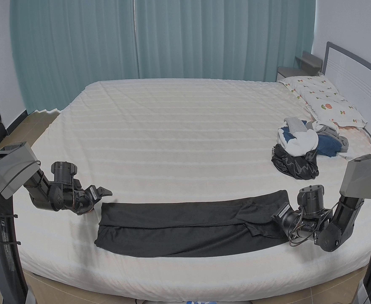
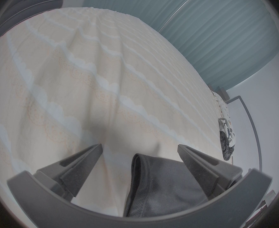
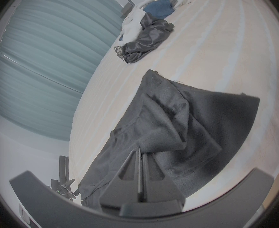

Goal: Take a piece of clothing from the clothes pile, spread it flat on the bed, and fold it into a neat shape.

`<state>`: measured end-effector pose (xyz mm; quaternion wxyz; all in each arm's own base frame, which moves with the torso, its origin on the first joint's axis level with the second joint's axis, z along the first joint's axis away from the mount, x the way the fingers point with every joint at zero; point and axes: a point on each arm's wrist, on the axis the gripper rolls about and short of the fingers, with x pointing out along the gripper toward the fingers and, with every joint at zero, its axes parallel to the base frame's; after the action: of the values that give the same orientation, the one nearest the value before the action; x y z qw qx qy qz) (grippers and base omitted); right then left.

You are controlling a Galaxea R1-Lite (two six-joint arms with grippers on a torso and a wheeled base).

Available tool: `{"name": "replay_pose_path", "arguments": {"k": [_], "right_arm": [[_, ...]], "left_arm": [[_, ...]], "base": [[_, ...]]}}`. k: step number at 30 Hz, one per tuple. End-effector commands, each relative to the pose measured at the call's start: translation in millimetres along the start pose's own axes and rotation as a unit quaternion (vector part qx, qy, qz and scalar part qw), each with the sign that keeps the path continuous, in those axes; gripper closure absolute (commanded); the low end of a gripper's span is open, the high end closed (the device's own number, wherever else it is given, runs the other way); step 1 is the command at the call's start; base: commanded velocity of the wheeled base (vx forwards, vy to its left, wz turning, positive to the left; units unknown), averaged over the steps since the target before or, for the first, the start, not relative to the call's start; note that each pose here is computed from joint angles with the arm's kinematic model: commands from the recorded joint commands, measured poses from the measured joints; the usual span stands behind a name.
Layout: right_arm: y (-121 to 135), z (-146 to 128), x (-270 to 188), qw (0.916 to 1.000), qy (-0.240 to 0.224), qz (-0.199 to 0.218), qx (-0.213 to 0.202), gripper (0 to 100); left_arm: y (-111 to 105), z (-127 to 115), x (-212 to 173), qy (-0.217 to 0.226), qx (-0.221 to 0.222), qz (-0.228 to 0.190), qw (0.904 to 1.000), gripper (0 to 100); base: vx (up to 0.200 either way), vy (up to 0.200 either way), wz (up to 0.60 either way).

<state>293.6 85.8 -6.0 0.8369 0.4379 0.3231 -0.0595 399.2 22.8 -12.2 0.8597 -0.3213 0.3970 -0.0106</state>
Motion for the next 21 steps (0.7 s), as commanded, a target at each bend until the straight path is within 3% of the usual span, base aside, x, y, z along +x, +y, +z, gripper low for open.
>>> {"name": "replay_pose_path", "arguments": {"k": [1,5,11,15,21], "right_arm": [[9,5,-2,0.9997,-0.014,0.015,-0.01,100],[17,9,-2,0.9971,-0.028,0.031,-0.063,100],[33,20,-4,0.9919,-0.051,0.062,-0.099,100],[33,19,-3,0.9883,-0.048,0.062,-0.131,100],[28,18,-2,0.9884,-0.047,0.057,-0.133,100]], "left_arm": [[-4,3,-7,-0.006,0.001,-0.004,1.0,0],[-16,11,-22,-0.022,0.005,-0.013,0.9996,0],[-30,15,-46,-0.029,-0.001,-0.021,0.9994,0],[-34,11,-49,-0.007,-0.003,-0.01,0.9999,0],[-40,-2,-49,0.06,0.001,0.023,0.9979,0]], "base": [[0.0,0.0,0.0],[0.0,0.0,0.0],[0.0,0.0,0.0],[0.0,0.0,0.0],[0.0,0.0,0.0]]}}
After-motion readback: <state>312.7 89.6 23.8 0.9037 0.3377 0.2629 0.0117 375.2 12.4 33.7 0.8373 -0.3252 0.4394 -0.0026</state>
